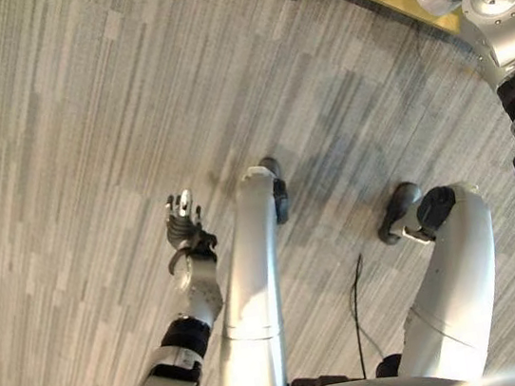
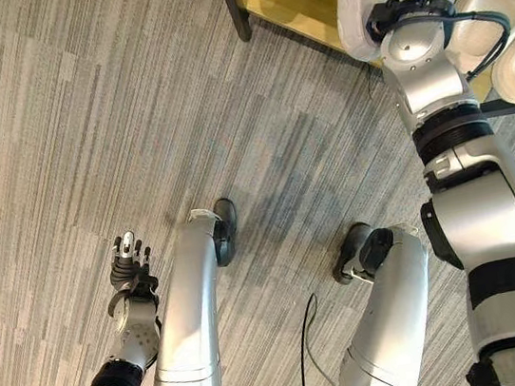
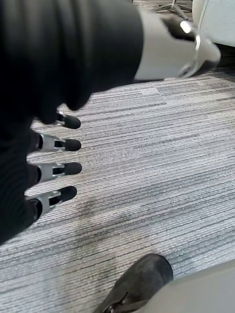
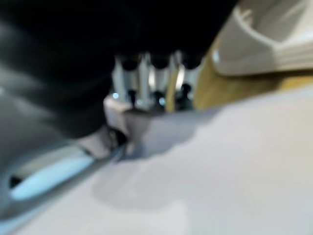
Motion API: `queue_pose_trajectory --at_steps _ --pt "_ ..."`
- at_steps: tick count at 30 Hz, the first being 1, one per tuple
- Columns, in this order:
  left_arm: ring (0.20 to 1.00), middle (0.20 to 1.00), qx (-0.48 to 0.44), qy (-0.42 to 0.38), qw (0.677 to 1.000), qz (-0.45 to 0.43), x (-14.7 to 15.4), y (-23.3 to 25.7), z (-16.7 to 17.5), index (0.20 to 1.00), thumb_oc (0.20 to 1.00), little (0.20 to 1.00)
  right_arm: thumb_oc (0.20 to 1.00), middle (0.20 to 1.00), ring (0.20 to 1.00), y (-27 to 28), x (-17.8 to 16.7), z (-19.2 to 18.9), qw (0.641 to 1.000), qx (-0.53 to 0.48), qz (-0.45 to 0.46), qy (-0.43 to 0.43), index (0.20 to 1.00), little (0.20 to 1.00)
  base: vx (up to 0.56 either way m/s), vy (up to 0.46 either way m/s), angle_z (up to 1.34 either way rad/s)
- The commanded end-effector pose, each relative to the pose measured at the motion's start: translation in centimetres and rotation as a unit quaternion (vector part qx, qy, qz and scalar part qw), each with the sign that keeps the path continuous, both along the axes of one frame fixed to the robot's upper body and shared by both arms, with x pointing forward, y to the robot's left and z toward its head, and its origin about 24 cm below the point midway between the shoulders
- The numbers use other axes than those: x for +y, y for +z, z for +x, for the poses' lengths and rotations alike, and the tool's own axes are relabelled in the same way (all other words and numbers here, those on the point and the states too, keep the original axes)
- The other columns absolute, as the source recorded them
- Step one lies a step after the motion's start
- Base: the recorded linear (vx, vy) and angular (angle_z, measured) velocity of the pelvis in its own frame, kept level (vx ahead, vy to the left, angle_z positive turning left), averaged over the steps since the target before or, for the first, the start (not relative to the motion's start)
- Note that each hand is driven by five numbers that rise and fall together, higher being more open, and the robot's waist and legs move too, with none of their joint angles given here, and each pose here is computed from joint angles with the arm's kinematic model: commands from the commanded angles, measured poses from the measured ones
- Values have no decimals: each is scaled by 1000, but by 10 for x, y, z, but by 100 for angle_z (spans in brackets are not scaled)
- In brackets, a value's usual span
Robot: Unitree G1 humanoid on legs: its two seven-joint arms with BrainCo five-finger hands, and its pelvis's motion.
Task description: Arrange the slippers neatly on the shoe rack.
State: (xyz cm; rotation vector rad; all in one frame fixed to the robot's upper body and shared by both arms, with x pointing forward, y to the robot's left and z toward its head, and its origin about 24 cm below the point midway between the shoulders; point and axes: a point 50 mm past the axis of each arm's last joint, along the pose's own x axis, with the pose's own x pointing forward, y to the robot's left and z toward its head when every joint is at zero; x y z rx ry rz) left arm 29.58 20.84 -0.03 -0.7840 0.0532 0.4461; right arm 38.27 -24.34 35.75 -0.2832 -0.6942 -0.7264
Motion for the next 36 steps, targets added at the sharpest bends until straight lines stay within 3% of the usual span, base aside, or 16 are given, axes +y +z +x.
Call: queue_pose_trajectory --at_steps 1,8,9,10,11,13,22,36 --pt "1000 1000 10 23 1000 5 13 -8 -9 1000 1000 1000 200 200 200 32 5 -13 998 -68 3 11 200 200 0 0 0" --pt "1000 1000 5 15 999 32 19 -6 -12 1000 1000 1000 200 200 200 37 -8 -14 998 -65 24 -7 200 200 6 6 1" --pt "1000 1000 4 13 999 34 18 -6 -12 1000 1000 1000 266 266 266 37 -6 -13 997 -66 28 -2 266 266 -33 32 1" --pt "1000 1000 3 9 999 36 17 -6 -12 1000 1000 1000 586 586 586 39 -6 -14 997 -69 33 0 586 586 0 0 0" --pt "1000 1000 3 10 999 36 17 -6 -12 1000 1000 1000 1000 1000 1000 39 -6 -14 997 -70 33 1 1000 1000 -26 26 3" --pt "1000 1000 18 4 999 34 15 -14 -18 1000 1000 1000 1000 1000 1000 46 -3 -15 991 -96 87 32 1000 1000 -25 13 5" --pt "1000 1000 58 5 998 19 20 -34 -31 1000 1000 1000 1000 1000 1000 39 5 -6 964 -111 181 161 1000 1000 -11 20 4" --pt "1000 1000 61 9 998 24 15 -35 -31 1000 1000 1000 1000 1000 1000 23 3 -20 932 -194 222 212 1000 1000 -9 -7 0"
